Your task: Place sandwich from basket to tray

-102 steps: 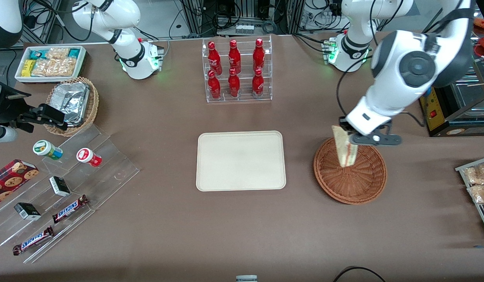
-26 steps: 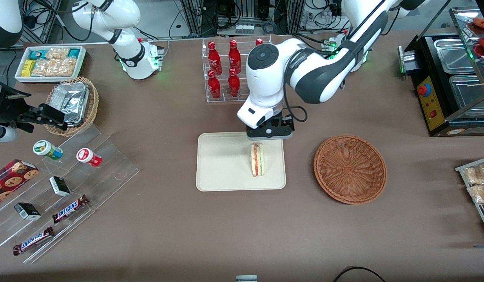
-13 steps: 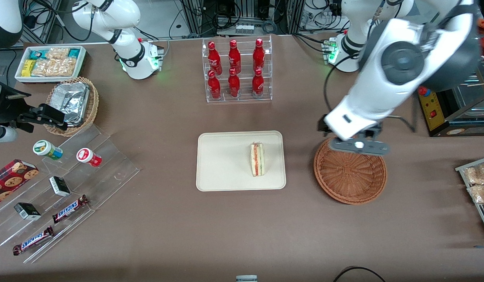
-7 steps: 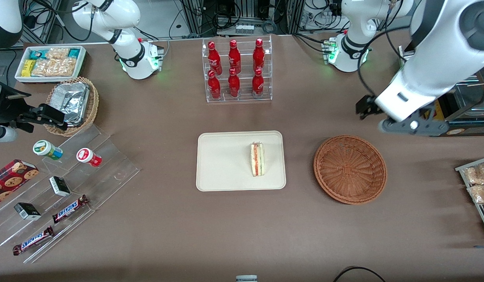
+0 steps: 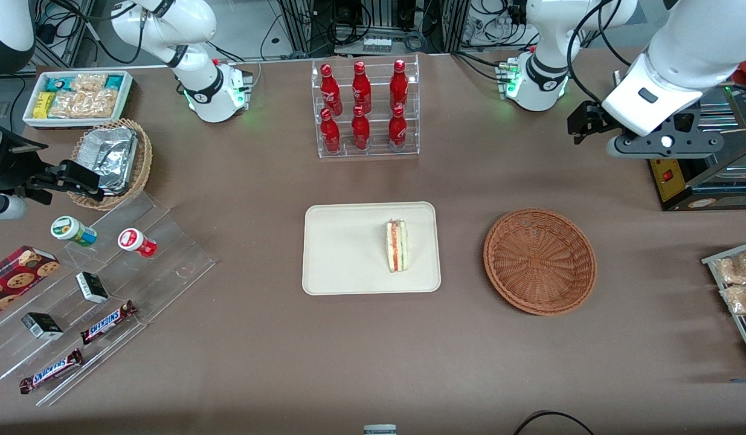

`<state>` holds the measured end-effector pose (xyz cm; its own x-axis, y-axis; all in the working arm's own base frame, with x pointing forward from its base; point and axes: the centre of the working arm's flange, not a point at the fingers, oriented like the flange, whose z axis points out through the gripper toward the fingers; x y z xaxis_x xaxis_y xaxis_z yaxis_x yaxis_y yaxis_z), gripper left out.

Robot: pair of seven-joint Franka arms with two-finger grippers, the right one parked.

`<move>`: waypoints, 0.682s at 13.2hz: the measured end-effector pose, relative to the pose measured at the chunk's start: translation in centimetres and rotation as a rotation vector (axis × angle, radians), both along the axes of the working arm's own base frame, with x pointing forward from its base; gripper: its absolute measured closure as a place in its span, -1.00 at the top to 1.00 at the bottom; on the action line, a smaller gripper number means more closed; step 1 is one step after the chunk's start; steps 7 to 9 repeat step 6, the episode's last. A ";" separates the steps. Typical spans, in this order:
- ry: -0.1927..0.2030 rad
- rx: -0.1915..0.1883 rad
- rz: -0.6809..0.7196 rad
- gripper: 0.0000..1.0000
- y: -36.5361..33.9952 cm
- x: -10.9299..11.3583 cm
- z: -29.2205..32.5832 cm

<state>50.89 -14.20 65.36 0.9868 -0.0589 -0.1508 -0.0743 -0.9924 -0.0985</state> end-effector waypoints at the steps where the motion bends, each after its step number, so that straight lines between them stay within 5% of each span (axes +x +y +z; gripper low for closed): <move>1: 0.006 0.003 0.012 1.00 0.6 0.0 -0.1; 9: 0.040 -0.009 0.096 1.00 4.9 0.2 -1.3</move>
